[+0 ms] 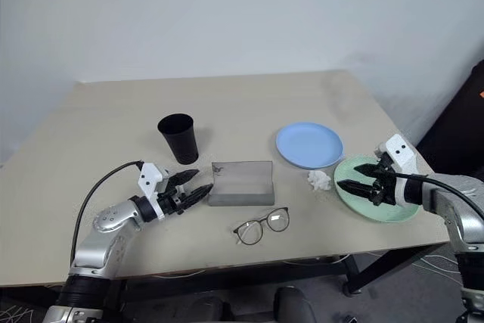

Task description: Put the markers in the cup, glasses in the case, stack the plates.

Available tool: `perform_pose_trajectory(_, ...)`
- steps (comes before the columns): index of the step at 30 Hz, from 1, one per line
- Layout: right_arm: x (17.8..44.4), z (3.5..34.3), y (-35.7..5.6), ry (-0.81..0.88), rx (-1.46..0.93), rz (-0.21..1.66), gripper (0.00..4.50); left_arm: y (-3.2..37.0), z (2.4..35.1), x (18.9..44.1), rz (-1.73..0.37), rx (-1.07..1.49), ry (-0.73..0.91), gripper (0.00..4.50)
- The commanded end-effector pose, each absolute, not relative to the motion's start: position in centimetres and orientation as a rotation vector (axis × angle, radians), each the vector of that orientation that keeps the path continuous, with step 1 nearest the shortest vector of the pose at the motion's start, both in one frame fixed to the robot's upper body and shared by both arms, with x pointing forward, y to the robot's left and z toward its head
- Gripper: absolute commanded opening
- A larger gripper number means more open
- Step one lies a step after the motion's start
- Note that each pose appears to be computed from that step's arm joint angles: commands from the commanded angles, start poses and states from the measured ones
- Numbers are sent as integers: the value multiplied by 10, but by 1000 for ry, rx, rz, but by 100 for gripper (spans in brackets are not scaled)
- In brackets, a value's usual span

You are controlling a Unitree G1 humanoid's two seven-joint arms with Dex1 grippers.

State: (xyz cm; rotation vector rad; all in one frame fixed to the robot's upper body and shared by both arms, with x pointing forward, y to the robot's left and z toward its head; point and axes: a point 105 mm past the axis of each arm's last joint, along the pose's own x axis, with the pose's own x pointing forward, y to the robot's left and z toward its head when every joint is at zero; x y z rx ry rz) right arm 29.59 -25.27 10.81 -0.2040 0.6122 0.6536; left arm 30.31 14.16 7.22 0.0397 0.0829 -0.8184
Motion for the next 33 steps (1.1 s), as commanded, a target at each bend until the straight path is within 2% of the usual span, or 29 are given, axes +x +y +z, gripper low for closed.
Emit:
perform_pose_trajectory(1, 293, 108, -245, 654, -244, 637, 367, 135, 92, 306, -841, 39, 10, 318)
perform_pose_trajectory(11, 294, 79, -230, 727, -254, 613, 367, 127, 107, 307, -878, 15, -19, 318)
perform_pose_trajectory(14, 297, 75, -232, 734, -275, 600, 307, 123, 108, 304, -898, 10, -18, 322)
perform_pose_trajectory(23, 303, 71, -234, 731, -307, 579, 7, 112, 113, 290, -994, -17, -5, 322)
perform_pose_trajectory(33, 311, 73, -243, 709, -365, 540, 3, 102, 114, 288, -1043, -23, -1, 322)
